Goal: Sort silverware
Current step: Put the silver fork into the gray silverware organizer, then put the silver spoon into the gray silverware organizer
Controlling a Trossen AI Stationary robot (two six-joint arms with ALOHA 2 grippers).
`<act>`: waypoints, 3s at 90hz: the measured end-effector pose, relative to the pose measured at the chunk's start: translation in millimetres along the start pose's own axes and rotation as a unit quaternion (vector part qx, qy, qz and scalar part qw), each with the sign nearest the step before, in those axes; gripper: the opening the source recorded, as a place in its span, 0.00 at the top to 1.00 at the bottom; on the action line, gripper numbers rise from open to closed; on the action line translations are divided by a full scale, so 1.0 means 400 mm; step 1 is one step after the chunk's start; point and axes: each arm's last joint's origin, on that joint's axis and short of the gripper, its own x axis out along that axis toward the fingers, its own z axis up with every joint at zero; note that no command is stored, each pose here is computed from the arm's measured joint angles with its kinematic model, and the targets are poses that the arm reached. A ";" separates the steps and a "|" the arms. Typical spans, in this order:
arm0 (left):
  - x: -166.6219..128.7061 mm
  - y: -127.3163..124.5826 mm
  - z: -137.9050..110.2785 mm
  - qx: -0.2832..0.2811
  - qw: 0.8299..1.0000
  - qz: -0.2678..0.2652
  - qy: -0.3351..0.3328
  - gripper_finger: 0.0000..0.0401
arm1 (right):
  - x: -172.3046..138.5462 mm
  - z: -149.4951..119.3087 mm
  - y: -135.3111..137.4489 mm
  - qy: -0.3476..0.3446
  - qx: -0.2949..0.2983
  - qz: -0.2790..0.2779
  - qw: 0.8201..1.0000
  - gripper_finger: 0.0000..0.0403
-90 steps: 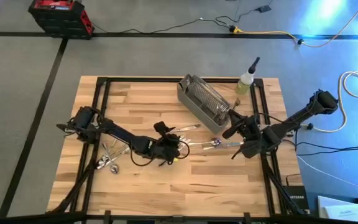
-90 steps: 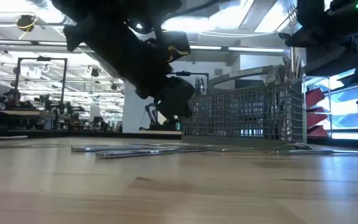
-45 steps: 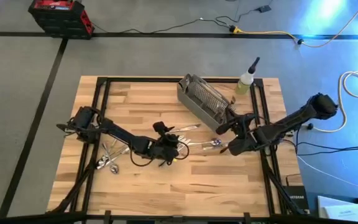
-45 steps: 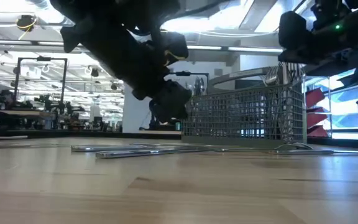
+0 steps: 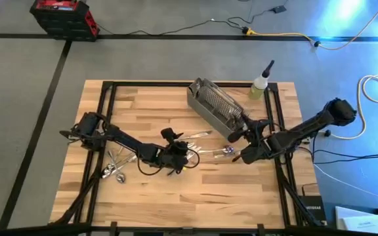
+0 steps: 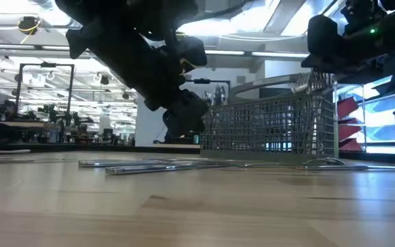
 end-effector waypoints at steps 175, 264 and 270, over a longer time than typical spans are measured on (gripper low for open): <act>-0.393 0.162 -0.234 0.459 0.713 -0.397 0.352 0.50 | -0.022 0.194 0.139 0.094 -0.223 0.218 0.945 0.53; -0.407 0.159 -0.278 0.484 0.727 -0.372 0.315 0.54 | -0.022 0.194 0.138 0.092 -0.225 0.212 0.947 0.53; -0.409 0.161 -0.271 0.478 0.736 -0.367 0.308 0.54 | -0.022 0.194 0.138 0.091 -0.225 0.210 0.947 0.53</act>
